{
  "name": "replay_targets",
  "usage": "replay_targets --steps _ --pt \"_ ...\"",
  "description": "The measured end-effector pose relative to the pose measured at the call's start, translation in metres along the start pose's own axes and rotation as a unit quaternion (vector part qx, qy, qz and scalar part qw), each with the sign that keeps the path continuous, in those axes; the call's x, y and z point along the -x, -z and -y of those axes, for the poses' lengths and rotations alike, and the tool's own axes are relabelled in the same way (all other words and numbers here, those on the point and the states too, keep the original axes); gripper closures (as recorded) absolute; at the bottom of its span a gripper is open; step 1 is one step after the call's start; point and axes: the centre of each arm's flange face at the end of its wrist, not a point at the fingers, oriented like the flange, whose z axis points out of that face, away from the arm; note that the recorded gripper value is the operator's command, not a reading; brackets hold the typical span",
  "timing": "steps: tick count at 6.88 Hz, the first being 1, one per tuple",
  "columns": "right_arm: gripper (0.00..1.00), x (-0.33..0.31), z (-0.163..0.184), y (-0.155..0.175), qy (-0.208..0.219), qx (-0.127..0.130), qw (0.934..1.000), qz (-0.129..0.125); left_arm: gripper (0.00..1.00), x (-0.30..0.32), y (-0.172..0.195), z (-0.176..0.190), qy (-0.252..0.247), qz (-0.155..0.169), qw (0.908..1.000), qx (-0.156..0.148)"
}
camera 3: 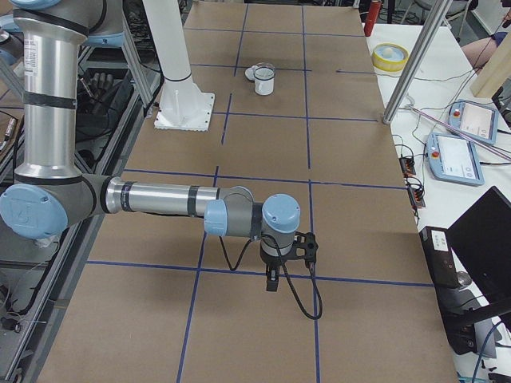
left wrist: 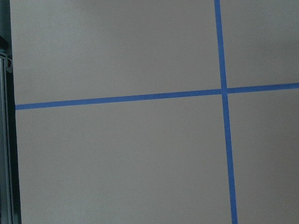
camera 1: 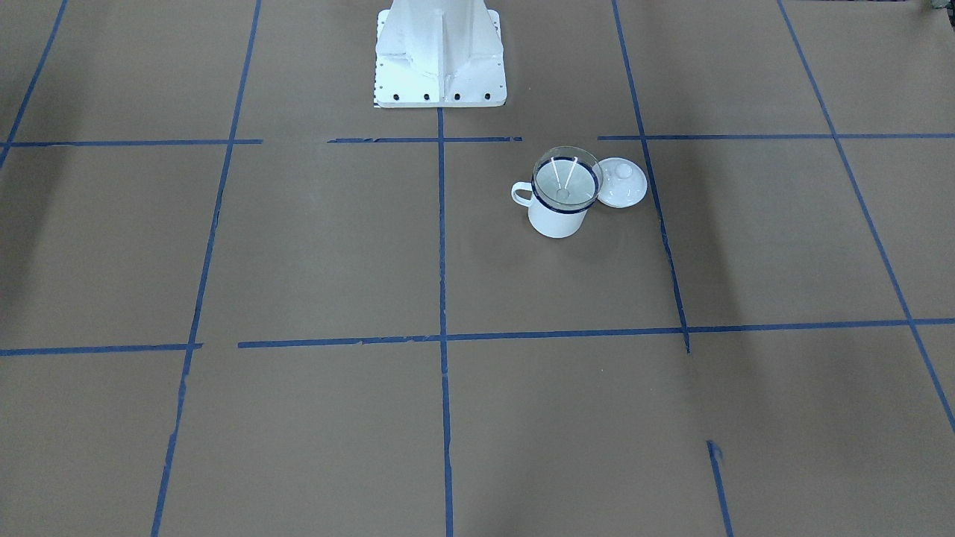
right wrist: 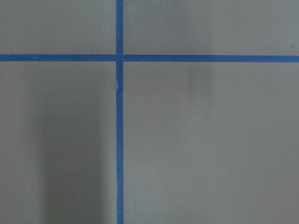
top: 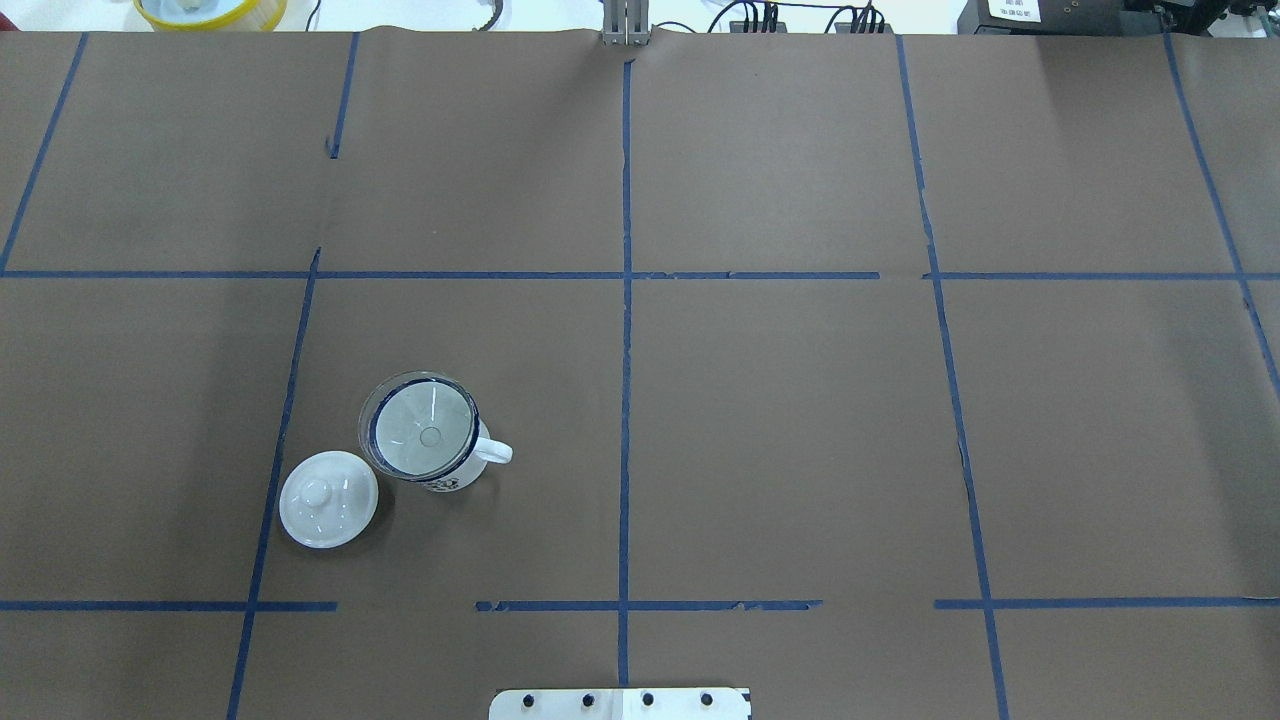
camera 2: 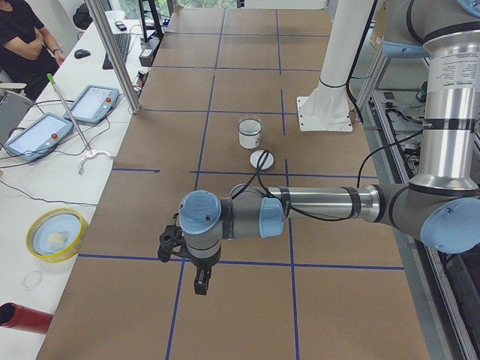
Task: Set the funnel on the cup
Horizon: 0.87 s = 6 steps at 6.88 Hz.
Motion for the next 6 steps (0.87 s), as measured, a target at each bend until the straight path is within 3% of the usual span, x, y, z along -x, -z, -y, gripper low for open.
replay_targets --steps 3,6 --pt "0.0 0.0 0.0 0.0 0.0 0.0 1.0 0.0 0.0 -0.014 0.011 0.006 0.048 0.002 0.9987 -0.017" --pt "0.0 0.0 0.0 0.0 0.0 0.0 1.0 0.0 0.0 -0.025 0.003 0.013 0.033 0.003 0.9991 -0.025"
